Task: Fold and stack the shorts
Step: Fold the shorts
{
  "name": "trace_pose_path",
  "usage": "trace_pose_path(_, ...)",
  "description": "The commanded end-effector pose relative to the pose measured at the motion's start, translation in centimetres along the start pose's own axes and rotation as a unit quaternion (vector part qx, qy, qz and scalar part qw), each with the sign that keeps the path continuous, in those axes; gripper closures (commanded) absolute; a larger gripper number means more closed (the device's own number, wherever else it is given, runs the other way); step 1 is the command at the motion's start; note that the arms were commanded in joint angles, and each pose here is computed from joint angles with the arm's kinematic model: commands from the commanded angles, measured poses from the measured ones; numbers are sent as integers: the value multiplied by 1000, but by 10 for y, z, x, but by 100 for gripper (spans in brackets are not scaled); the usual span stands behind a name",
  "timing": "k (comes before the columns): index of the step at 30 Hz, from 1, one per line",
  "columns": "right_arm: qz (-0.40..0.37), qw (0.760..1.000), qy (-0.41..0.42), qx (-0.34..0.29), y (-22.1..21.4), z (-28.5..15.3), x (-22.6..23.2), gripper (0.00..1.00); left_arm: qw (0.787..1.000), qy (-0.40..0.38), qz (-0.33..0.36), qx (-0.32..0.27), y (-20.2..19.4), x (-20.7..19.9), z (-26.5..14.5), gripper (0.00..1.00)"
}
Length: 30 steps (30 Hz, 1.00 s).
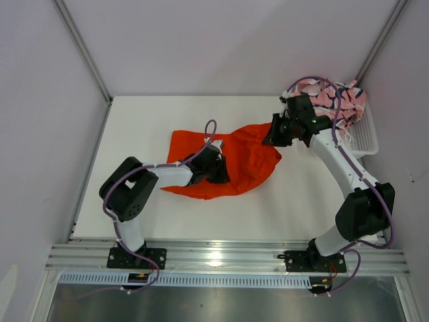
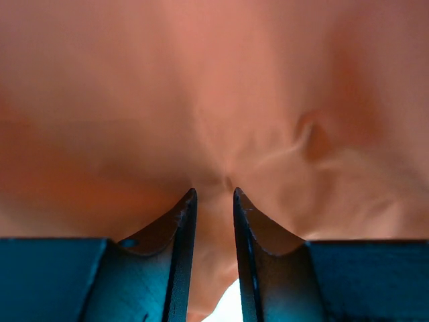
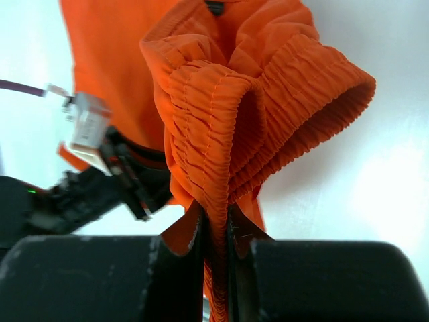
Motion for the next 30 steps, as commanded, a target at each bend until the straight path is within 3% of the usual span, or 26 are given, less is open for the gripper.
trace_pose_path(1, 24, 998, 61, -22, 17, -5, 15, 100, 1000, -16, -8, -11, -1, -17, 9, 69)
trace_pose_path(11, 95, 989, 110, -9, 15, 23, 19, 100, 999, -39, -20, -10, -15, -32, 16, 71)
trace_pose_path(17, 85, 991, 100, -13, 19, 16, 15, 100, 998, -52, -10, -44, 11, -39, -27, 68)
trace_pose_path(21, 76, 992, 97, -15, 19, 11, 13, 100, 997, -40, -33, -54, 40, -11, -68, 67)
trace_pose_path(25, 71, 993, 94, -13, 20, 10, 10, 100, 994, -9, -41, -103, 61, 20, -108, 63)
trace_pose_path(26, 70, 993, 94, -12, 20, 10, 10, 100, 991, 2, -56, -122, 69, 33, -120, 58)
trace_pose_path(30, 64, 993, 97, -10, 22, 11, 9, 100, 987, 49, -87, -127, 75, 77, -131, 57)
Point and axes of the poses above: each gripper's point midway between its finger pads, its own z axis out along the fingers, its own x axis along the line the jaws close on, y = z × x, the point moved 10 cm from there along -z, back along the fingers, and after that the axes turned 12 degrees about -z, right-handed, at the moved point
